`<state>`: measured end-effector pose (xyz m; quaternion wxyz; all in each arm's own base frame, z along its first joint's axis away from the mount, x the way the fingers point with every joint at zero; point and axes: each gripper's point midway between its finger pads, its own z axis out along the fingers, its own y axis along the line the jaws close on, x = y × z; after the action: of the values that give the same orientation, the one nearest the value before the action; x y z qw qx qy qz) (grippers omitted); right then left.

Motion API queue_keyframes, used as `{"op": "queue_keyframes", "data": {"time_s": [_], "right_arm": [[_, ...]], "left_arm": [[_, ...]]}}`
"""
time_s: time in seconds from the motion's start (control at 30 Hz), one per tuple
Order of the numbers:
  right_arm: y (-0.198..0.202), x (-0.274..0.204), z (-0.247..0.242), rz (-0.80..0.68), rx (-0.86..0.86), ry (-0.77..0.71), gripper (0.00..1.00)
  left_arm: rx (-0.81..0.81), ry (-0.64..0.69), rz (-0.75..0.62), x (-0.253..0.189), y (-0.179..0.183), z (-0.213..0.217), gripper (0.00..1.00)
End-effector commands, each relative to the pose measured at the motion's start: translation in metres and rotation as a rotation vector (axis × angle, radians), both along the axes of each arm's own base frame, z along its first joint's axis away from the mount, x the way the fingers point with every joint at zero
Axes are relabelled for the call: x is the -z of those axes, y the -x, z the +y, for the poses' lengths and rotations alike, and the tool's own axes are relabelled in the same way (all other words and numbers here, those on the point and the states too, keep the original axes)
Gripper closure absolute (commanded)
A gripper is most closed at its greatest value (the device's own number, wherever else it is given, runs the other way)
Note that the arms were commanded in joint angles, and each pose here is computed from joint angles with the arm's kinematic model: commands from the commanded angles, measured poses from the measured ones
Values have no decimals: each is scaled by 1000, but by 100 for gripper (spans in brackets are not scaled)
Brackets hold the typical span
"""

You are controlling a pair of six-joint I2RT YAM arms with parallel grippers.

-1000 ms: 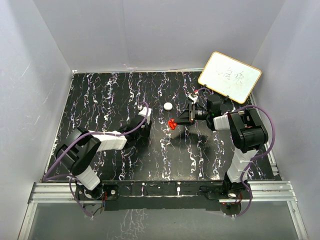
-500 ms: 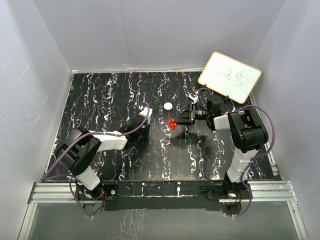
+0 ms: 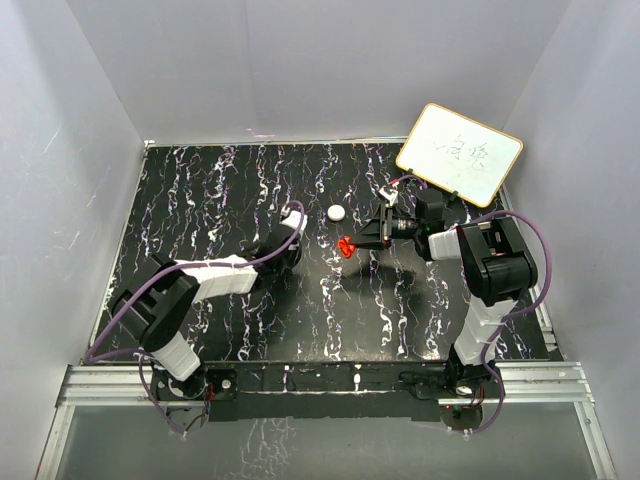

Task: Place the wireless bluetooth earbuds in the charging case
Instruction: Adjust the earbud at the center of the board.

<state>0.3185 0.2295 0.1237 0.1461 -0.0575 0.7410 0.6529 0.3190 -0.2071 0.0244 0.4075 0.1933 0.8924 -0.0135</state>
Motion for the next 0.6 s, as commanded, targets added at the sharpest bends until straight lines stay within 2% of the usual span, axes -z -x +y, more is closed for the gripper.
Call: {"op": "queue_keyframes", "data": {"time_s": [0.0,0.3,0.57], "right_arm": [[-5,-25,-2,-118,11,-17,100],[-6,-27,-5,-125,19,-17,100],[-5,-29,-7,-130,25,-17,100]], "left_arm": [[-40,-125,-90,-34,-17,16,95],[-26,-324,-109,-53,-33,23,97],[44,-436,-5,-41,-30,23,100]]}}
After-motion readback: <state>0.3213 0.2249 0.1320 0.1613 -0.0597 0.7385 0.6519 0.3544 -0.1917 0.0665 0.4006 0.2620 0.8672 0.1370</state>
